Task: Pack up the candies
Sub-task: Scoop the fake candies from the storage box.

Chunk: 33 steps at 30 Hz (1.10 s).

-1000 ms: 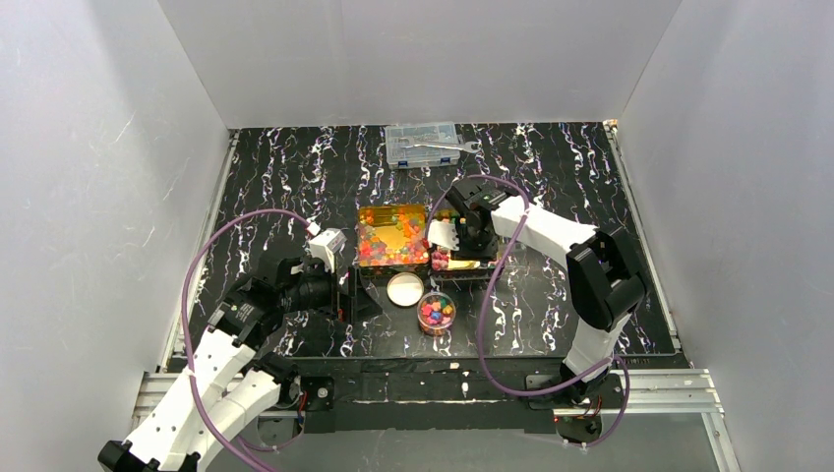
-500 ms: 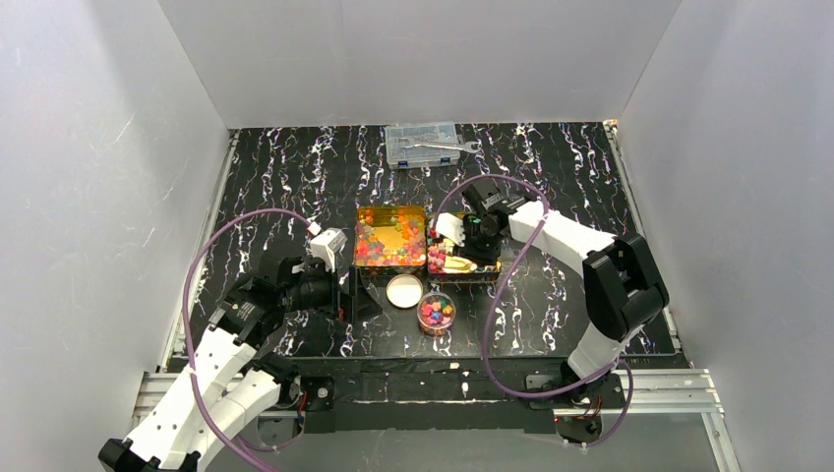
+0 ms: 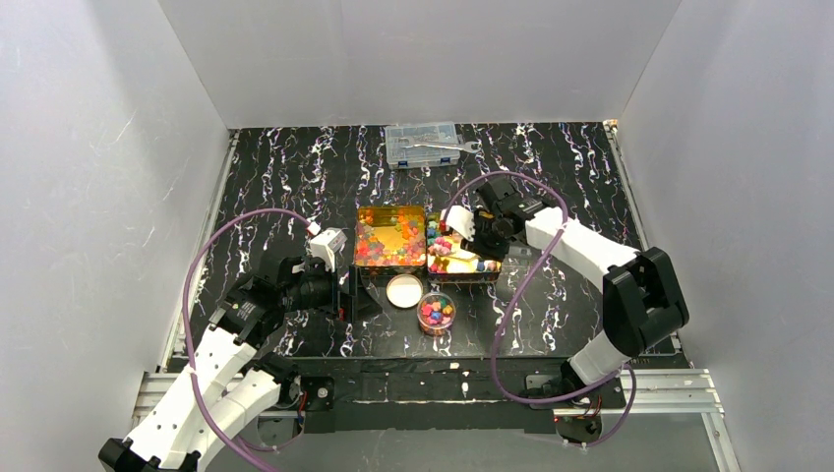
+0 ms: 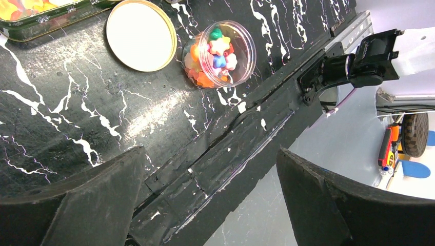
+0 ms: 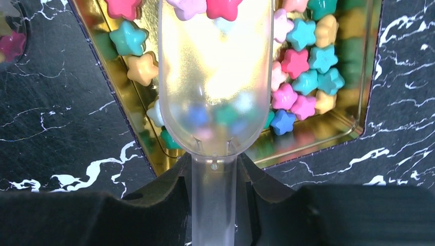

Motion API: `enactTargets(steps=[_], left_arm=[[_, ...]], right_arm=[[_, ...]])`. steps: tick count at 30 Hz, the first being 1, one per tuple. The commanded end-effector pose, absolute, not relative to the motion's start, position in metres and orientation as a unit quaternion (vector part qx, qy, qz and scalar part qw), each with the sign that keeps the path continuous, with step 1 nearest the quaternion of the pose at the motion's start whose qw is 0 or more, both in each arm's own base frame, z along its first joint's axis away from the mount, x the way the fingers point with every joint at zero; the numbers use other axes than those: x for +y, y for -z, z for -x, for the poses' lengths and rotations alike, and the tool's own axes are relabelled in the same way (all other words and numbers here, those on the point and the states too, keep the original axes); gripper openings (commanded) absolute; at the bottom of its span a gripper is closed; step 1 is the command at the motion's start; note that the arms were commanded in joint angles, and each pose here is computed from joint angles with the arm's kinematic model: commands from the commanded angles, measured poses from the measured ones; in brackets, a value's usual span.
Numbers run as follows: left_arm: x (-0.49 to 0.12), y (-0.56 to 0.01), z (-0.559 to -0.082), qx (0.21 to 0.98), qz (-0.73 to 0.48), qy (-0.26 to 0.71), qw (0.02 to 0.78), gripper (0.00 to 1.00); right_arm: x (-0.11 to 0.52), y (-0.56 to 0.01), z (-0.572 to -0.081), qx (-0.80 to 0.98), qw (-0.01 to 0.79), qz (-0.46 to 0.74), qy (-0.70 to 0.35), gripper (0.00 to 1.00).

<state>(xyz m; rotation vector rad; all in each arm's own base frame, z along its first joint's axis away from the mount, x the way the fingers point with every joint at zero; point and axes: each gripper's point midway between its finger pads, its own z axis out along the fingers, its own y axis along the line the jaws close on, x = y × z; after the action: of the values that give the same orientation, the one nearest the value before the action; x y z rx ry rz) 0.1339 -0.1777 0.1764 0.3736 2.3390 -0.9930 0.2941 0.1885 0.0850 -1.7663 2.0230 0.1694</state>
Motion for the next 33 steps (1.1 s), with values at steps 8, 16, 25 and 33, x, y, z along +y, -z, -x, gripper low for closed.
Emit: enactTargets(steps=[8, 16, 25, 33], left_arm=[[-0.176, -0.173, -0.132, 0.877, -0.142, 0.366, 0.278, 0.98], [-0.176, -0.172, -0.132, 0.878, -0.141, 0.364, 0.277, 0.98], [-0.176, -0.171, -0.133, 0.879, -0.139, 0.362, 0.276, 0.98], [-0.175, -0.170, -0.134, 0.881, -0.137, 0.359, 0.275, 0.98]], right_arm=[[0.180, -0.115, -0.288, 0.743, 0.285, 0.602, -0.062, 0.01], [0.178, -0.126, -0.266, 0.757, 0.291, 0.578, -0.087, 0.01], [0.192, -0.161, -0.234, 0.761, 0.309, 0.563, -0.085, 0.01], [0.216, -0.188, -0.200, 0.775, 0.327, 0.537, -0.067, 0.01]])
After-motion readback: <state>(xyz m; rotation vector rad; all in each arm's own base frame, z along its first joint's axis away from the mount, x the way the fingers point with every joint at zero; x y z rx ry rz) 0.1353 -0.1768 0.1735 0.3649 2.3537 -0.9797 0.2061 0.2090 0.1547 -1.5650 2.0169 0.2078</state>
